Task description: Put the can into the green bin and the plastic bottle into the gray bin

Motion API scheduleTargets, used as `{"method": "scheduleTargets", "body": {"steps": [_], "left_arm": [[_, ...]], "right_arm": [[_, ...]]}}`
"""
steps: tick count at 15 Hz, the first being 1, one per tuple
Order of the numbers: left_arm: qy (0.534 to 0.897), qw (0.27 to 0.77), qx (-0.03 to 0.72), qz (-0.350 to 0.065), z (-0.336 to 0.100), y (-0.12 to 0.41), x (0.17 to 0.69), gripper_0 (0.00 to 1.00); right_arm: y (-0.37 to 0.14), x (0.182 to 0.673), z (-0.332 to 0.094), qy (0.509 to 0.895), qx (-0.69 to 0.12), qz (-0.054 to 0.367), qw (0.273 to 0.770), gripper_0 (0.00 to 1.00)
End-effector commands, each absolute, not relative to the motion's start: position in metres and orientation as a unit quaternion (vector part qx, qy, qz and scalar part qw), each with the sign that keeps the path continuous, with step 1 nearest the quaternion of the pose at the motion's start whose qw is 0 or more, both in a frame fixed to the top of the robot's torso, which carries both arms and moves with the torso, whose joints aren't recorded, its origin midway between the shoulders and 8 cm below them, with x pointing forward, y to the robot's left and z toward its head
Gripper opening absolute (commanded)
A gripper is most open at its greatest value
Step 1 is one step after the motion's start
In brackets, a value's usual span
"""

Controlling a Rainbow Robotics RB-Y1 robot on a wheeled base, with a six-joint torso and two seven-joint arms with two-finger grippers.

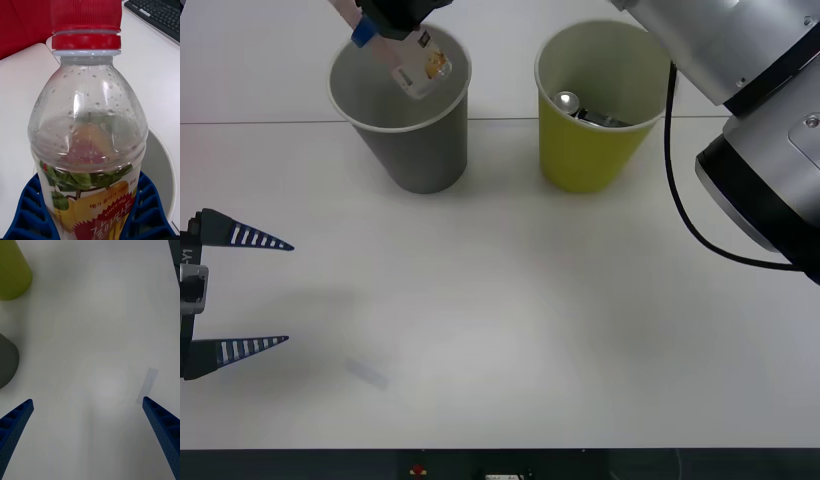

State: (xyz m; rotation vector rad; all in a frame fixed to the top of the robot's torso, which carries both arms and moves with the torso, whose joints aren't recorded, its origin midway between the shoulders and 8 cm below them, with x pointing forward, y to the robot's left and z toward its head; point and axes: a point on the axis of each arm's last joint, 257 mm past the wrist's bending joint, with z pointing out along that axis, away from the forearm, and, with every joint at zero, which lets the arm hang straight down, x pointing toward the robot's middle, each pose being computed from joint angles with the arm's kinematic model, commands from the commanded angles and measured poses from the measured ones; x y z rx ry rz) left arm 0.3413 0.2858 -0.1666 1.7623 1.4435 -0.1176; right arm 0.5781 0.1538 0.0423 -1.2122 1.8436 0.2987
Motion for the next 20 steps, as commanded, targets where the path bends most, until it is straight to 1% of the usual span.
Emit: {"method": "scheduleTargets", "body": {"steps": [1, 2, 3, 4, 5, 6, 12, 14, 17, 20], "left_arm": [[0.575, 0.417, 0.702, -0.047, -0.167, 0.286, 0.341, 1.00], [0.575, 0.417, 0.702, -0.047, -0.167, 0.286, 0.341, 1.00], [0.575, 0.417, 0.702, -0.047, -0.167, 0.286, 0.341, 1.00], [0.575, 0.417, 0.702, -0.047, -0.167, 0.286, 0.341, 1.00], [0.575, 0.417, 0.702, -0.047, -0.167, 0.286, 0.341, 1.00], [0.575, 0.417, 0.702, -0.047, -0.167, 0.286, 0.341, 1.00], [0.575, 0.417, 0.702, -0.047, -0.167, 0.286, 0.341, 1.00], [0.575, 0.417, 0.702, -0.047, -0.167, 0.286, 0.341, 1.00], [0.575, 0.417, 0.702, -0.047, -0.167, 0.286, 0.341, 1.00], [0.575, 0.417, 0.702, -0.047, -0.167, 0.286, 0.341, 1.00]], "right_arm": [[0.161, 0.582, 0.039, 0.735, -0.490, 0.115, 0.454, 0.00], [0.161, 0.582, 0.039, 0.735, -0.490, 0.117, 0.454, 0.02], [0.161, 0.582, 0.038, 0.736, -0.490, 0.118, 0.453, 0.11], [0.161, 0.582, 0.040, 0.734, -0.490, 0.118, 0.455, 0.36], [0.162, 0.583, 0.042, 0.731, -0.491, 0.118, 0.460, 0.78], [0.162, 0.583, 0.042, 0.729, -0.493, 0.116, 0.460, 1.00], [0.154, 0.583, 0.051, 0.726, -0.496, 0.121, 0.461, 1.00], [0.138, 0.577, 0.059, 0.727, -0.502, 0.128, 0.452, 1.00], [0.111, 0.565, 0.064, 0.718, -0.509, 0.137, 0.454, 1.00], [0.072, 0.548, 0.062, 0.707, -0.523, 0.132, 0.458, 1.00]]}}
